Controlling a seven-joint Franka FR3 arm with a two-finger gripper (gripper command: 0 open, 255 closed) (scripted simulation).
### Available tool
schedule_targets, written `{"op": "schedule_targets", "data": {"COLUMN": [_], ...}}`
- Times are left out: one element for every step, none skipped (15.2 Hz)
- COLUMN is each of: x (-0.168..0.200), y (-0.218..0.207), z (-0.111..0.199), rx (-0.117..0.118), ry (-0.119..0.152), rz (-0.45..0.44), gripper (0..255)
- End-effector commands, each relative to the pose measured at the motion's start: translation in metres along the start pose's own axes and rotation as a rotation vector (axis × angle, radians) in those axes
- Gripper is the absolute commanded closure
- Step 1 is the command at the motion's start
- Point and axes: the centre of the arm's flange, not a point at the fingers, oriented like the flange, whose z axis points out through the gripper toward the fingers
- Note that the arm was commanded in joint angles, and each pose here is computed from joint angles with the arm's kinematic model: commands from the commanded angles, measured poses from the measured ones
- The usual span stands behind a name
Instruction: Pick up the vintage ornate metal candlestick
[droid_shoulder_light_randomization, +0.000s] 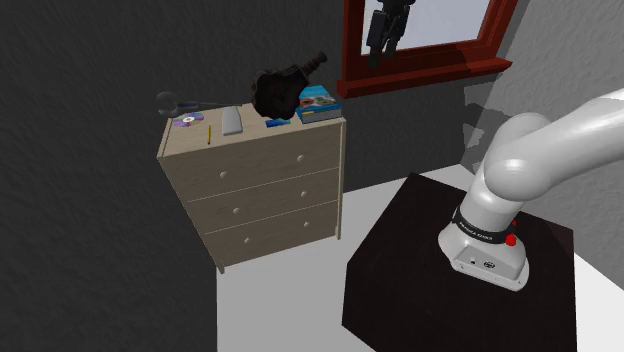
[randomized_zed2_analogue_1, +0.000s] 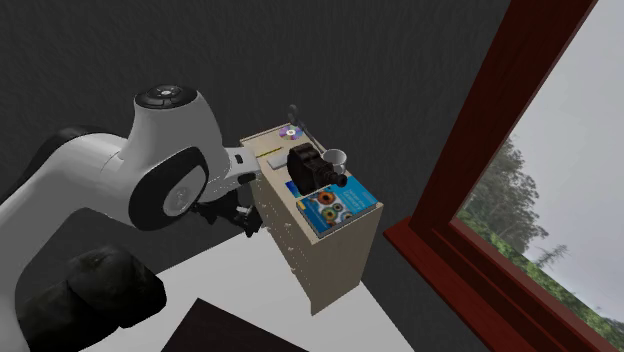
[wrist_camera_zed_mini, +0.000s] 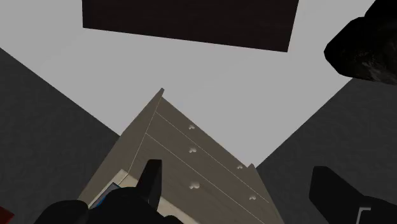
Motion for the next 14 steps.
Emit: {"op": "schedule_targets", "data": {"x": [0.0, 0.012, 0.023, 0.035, 0.048, 0.06, 0.073, 0.085, 0.098, 0.111, 0.124, 0.137, 0.15, 0.163], "y": [0.0, 0.008, 0.015, 0.021, 0.028, 0.034, 0.04, 0.045, 0.05, 0.054, 0.058, 0.062, 0.065, 0.068], "z": [0.0, 0.002, 0.003, 0.005, 0.007, 0.009, 0.011, 0.013, 0.015, 0.018, 0.021, 0.024, 0.027, 0.03], "rx": [0.0, -0.013, -0.026, -0.038, -0.051, -0.064, -0.077, -0.089, -0.102, -0.115, -0.128, -0.141, -0.153, -0.166], "ry": [0.0, -0.017, -0.034, -0.051, -0.068, -0.085, -0.102, -0.119, -0.136, -0.153, -0.17, -0.187, -0.204, -0.221], "rz": [0.0, -0.033, -0.066, -0.099, -0.132, -0.165, -0.198, -0.231, -0.264, -0.297, -0.33, -0.363, -0.397, -0.43], "gripper": [0, 0, 0, 0, 0, 0, 0, 0, 0, 0, 0, 0, 0, 0]}}
